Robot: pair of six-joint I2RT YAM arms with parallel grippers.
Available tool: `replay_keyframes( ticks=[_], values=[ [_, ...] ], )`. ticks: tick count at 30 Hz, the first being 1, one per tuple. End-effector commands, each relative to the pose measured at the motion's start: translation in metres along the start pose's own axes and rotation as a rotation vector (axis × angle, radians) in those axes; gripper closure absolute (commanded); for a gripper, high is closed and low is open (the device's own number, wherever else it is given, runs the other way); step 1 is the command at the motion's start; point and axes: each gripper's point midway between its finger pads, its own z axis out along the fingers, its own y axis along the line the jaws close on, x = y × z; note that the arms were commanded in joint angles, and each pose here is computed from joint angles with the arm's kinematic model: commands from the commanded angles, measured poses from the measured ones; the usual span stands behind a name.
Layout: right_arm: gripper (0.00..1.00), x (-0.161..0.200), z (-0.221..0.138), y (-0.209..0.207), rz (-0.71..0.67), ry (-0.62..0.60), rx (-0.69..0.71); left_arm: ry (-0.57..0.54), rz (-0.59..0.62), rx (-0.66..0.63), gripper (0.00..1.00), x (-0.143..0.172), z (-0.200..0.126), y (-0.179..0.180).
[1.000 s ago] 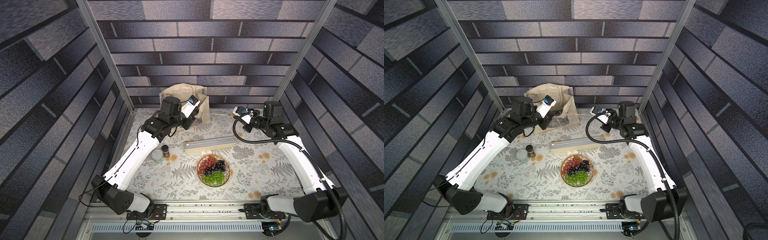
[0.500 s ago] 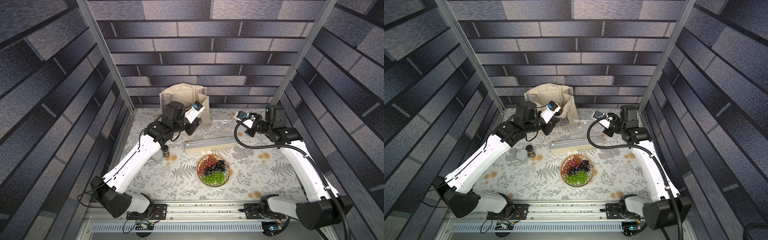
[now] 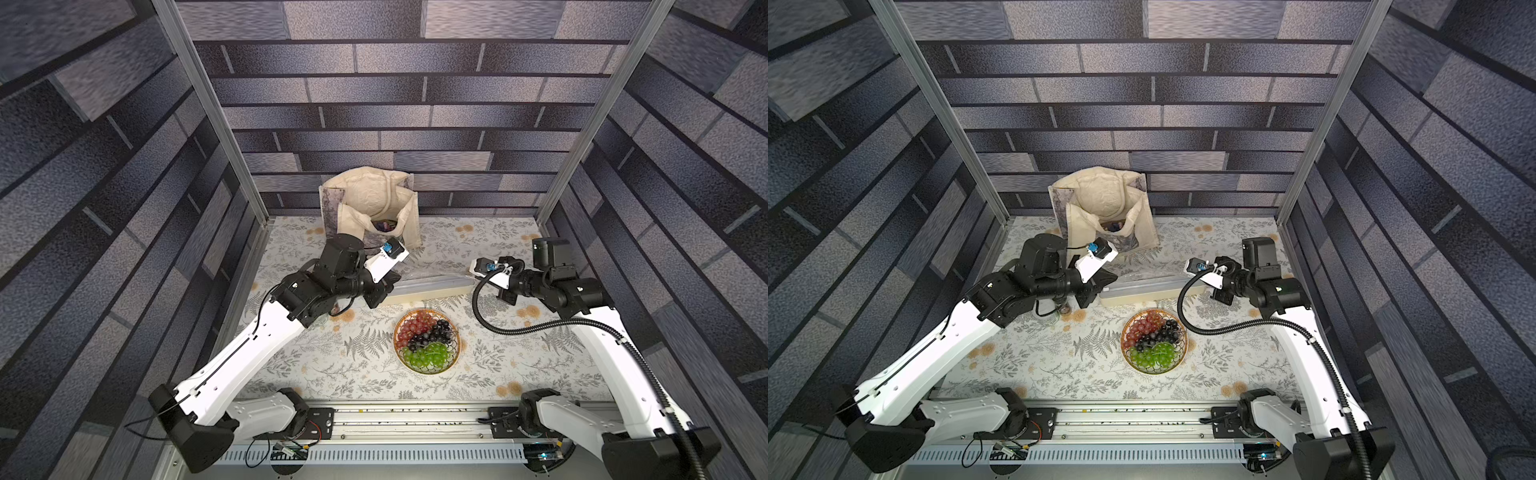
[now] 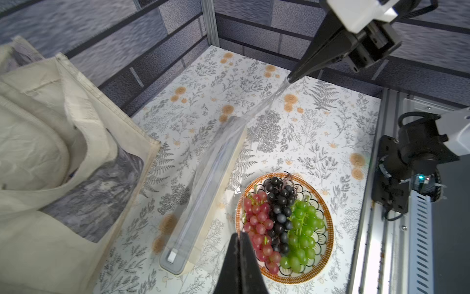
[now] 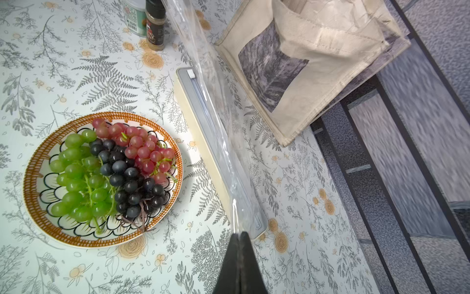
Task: Wrap the plate with plastic wrap
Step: Cover the plate with plastic wrap.
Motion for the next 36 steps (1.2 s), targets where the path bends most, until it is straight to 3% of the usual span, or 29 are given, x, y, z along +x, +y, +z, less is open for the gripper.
replay_keyframes(
  ticks=[1,7,17,36],
  values=[
    [1.00,0.008,-0.008,0.023,0.007,0.041,-0.061,0.017,-0.091,0.104,1.00,0.013,0.008,-0.029],
    [1.00,0.027,-0.022,0.045,0.005,0.148,-0.089,0.030,-0.136,0.153,1.00,0.028,0.011,-0.051],
    [1.00,0.029,-0.009,0.088,0.103,0.080,-0.174,0.139,-0.218,0.147,1.00,0.066,0.007,-0.058],
    [1.00,0.031,-0.001,0.125,-0.005,0.139,-0.329,0.243,-0.249,0.198,1.00,0.084,-0.002,-0.072]
  ],
)
